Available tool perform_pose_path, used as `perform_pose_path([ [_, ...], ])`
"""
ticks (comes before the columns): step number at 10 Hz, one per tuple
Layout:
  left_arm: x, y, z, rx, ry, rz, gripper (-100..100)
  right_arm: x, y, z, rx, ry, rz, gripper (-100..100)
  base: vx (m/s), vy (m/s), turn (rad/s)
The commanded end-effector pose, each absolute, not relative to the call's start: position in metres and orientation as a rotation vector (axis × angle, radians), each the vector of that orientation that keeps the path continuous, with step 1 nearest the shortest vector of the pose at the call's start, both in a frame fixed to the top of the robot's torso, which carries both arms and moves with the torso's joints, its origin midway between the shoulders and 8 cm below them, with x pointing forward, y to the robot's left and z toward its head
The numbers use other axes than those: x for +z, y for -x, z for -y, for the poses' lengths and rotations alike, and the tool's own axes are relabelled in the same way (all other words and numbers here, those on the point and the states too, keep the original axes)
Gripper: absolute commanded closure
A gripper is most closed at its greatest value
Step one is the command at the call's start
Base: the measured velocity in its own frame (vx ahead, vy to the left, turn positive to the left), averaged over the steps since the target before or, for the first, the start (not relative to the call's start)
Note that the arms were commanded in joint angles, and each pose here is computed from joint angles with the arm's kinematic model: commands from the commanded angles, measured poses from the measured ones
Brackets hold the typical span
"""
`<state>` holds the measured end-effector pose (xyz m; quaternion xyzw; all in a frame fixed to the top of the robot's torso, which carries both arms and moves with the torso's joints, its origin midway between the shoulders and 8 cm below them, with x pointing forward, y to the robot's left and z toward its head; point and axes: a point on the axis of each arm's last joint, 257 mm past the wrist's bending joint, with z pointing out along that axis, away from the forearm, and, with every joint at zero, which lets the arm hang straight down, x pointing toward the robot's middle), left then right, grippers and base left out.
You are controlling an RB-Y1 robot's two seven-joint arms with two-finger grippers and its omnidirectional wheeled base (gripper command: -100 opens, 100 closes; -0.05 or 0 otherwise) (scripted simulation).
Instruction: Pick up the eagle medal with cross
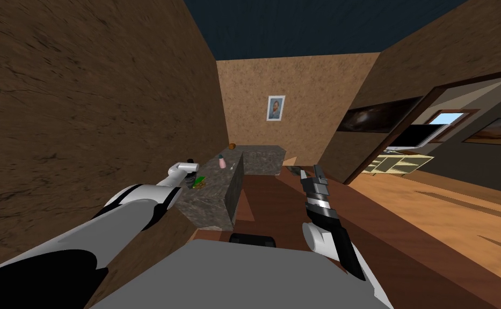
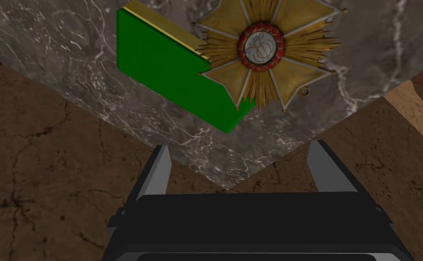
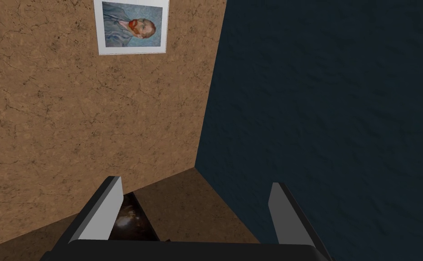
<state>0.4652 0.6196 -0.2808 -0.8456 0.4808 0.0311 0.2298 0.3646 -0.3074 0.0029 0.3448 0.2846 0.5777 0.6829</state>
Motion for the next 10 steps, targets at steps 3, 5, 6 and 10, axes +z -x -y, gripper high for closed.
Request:
perform_pose_path([
  [3, -0.294, -0.440, -0.620, 0.151, 2.414, -1.307, -100, 0.003, -0.365, 0.307, 1.295, -0.773, -0.638, 0, 0.043, 0.005, 0.011],
  [5, -0.306, -0.418, -0.616, 0.205, 2.493, -1.296, -100, 0.003, -0.365, 0.307, 1.295, -0.773, -0.638, 0, 0.070, 0.006, -0.005],
  [6, -0.314, -0.409, -0.609, 0.225, 2.530, -1.299, -100, 0.003, -0.365, 0.307, 1.295, -0.773, -0.638, 0, 0.120, 0.005, -0.048],
  [10, -0.316, -0.413, -0.608, 0.220, 2.539, -1.246, -100, 0.003, -0.365, 0.307, 1.296, -0.773, -0.638, 0, -0.019, 0.046, -0.110],
])
